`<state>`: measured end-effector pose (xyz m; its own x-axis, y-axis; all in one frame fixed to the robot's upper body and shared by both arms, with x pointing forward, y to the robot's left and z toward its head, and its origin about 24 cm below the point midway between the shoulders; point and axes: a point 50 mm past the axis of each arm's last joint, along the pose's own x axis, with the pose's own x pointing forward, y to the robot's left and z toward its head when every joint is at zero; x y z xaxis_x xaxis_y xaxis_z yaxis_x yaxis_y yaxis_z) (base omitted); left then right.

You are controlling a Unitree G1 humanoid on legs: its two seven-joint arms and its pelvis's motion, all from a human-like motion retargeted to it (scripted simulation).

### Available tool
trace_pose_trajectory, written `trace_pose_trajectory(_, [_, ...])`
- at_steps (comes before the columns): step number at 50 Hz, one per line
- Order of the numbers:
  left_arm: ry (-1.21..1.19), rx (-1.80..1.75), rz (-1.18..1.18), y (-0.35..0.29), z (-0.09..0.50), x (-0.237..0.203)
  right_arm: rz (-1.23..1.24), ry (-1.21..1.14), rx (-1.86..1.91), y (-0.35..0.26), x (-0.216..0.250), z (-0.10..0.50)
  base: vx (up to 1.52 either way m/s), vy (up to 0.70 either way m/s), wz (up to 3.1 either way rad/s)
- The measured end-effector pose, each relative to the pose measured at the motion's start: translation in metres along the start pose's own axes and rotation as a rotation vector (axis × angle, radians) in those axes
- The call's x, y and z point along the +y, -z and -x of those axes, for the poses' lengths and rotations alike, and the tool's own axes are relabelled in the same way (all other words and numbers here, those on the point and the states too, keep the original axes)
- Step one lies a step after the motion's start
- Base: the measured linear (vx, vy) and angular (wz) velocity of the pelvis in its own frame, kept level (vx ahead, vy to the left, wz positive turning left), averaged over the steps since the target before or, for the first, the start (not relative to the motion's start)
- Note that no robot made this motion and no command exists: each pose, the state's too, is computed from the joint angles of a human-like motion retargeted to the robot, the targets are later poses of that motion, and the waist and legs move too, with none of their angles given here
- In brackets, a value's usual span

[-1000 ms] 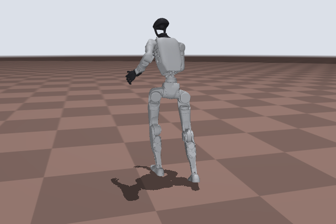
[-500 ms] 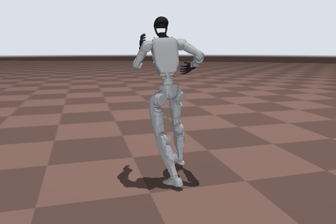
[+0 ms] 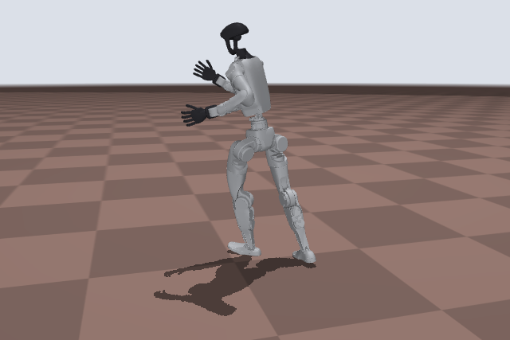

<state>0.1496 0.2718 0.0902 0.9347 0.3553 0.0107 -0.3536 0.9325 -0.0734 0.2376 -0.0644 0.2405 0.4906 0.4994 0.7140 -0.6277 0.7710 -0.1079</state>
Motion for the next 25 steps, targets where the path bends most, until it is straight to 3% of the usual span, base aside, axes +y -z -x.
trace_pose_trajectory(4, [-0.153,-0.033,0.036,0.019,-0.009,0.002,-0.28,-0.176,-0.025,-0.006,0.013,-0.001,0.72,0.17,2.4])
trace_pose_trajectory(8, [-0.227,0.039,0.208,0.051,-0.051,-0.069,-0.282,-0.108,0.136,0.021,0.004,0.031,0.55,0.09,2.75])
trace_pose_trajectory(10, [-0.137,-0.039,0.34,0.02,-0.081,-0.131,0.048,0.059,0.301,0.044,-0.02,0.059,0.36,0.1,3.21])
trace_pose_trajectory(13, [0.217,-0.347,0.386,-0.062,-0.086,-0.21,0.728,0.163,0.615,0.06,-0.062,0.129,0.39,0.26,4.56])
trace_pose_trajectory(14, [0.36,-0.48,0.387,-0.092,-0.078,-0.231,0.781,0.18,0.716,0.057,-0.071,0.156,0.42,0.2,5.43])
trace_pose_trajectory(17, [0.715,-0.856,0.388,-0.171,-0.033,-0.273,0.678,0.331,0.959,0.034,-0.082,0.235,0.46,0.1,5.87])
trace_pose_trajectory(20, [0.917,-1.194,0.413,-0.231,0.025,-0.292,0.607,0.489,1.1,-0.002,-0.081,0.288,0.46,-0.02,5.41])
trace_pose_trajectory(25, [0.853,-1.59,0.419,-0.267,0.07,-0.273,0.603,0.33,1.194,-0.02,-0.074,0.296,0.44,-0.22,3.71])
